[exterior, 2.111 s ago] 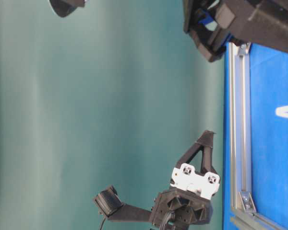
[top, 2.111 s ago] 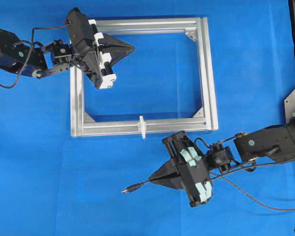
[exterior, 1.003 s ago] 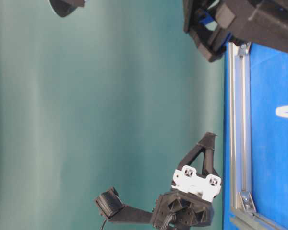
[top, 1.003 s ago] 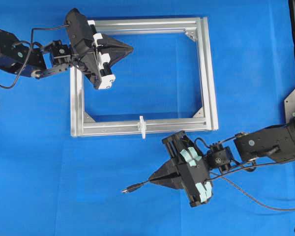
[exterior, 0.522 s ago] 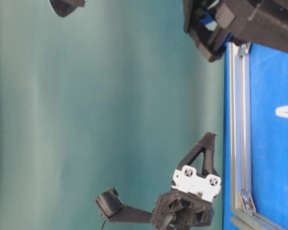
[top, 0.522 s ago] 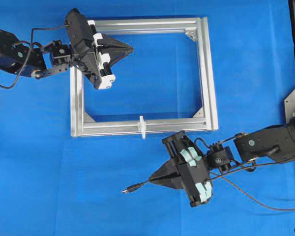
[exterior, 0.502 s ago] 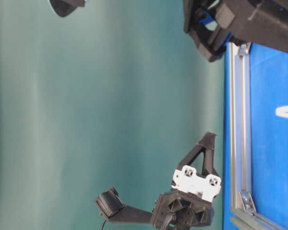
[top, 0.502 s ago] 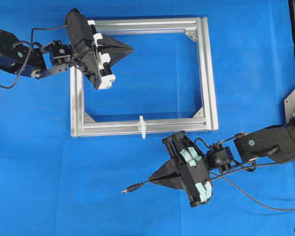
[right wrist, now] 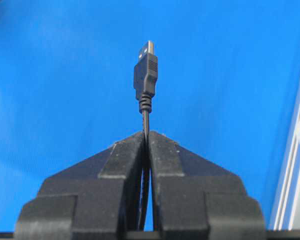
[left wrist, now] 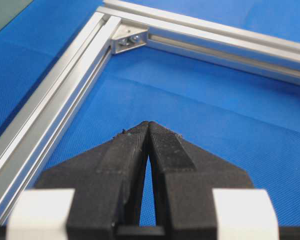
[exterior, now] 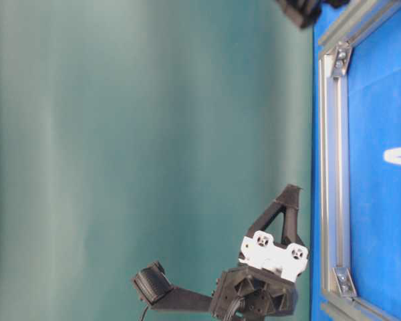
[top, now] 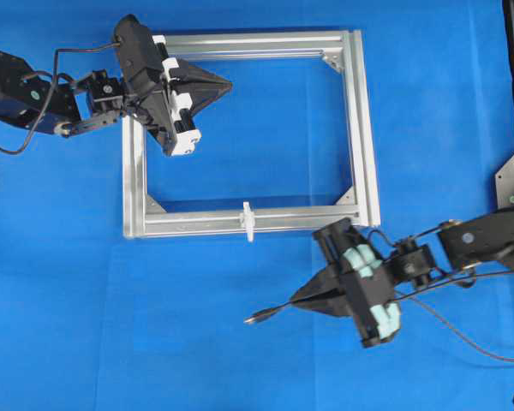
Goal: Insert the wire through the string loop located in the center.
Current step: 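Carry the cable plug with the right gripper toward the white zip-tie loop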
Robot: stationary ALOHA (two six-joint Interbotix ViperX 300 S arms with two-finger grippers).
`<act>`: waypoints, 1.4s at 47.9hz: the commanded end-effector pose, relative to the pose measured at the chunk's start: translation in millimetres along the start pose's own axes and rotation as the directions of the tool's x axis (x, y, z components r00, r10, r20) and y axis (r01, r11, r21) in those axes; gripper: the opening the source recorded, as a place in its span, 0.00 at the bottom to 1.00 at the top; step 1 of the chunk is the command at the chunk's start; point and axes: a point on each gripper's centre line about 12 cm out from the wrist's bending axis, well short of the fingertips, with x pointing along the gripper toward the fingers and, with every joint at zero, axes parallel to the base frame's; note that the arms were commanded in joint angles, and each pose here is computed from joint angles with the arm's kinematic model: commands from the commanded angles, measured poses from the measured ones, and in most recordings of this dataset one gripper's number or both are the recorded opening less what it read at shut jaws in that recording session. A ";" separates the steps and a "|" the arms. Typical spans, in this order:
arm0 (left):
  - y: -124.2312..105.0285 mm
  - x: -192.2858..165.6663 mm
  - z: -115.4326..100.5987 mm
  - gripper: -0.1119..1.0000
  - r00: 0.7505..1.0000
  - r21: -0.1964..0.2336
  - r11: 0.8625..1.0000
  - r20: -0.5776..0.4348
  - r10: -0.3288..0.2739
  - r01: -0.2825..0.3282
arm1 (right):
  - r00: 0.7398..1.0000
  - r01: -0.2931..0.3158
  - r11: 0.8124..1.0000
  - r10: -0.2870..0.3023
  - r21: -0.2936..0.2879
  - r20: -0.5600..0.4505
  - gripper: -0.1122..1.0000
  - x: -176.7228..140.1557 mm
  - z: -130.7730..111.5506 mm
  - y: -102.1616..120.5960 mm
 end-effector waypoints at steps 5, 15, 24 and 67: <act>-1.1 -2.8 15.5 0.10 0.999 -0.002 1.000 0.046 -0.005 0.005 | 1.000 0.001 1.000 -0.001 0.016 0.022 0.08 -22.8 -2.3 1.0; -1.2 -2.5 16.1 0.10 0.999 -0.002 1.000 0.047 -0.005 0.005 | 1.000 0.018 0.999 -0.019 0.048 0.019 0.08 -32.7 -9.4 -2.6; -1.1 -2.8 15.5 0.10 0.999 -0.002 1.000 0.046 -0.005 0.005 | 0.999 0.041 0.997 -0.042 0.062 0.018 0.08 -30.6 -8.5 -10.8; -1.0 -3.1 15.0 0.10 0.999 0.000 1.000 0.044 -0.005 0.005 | 0.968 0.241 0.953 -0.248 0.182 0.019 0.08 -40.0 -11.8 -84.6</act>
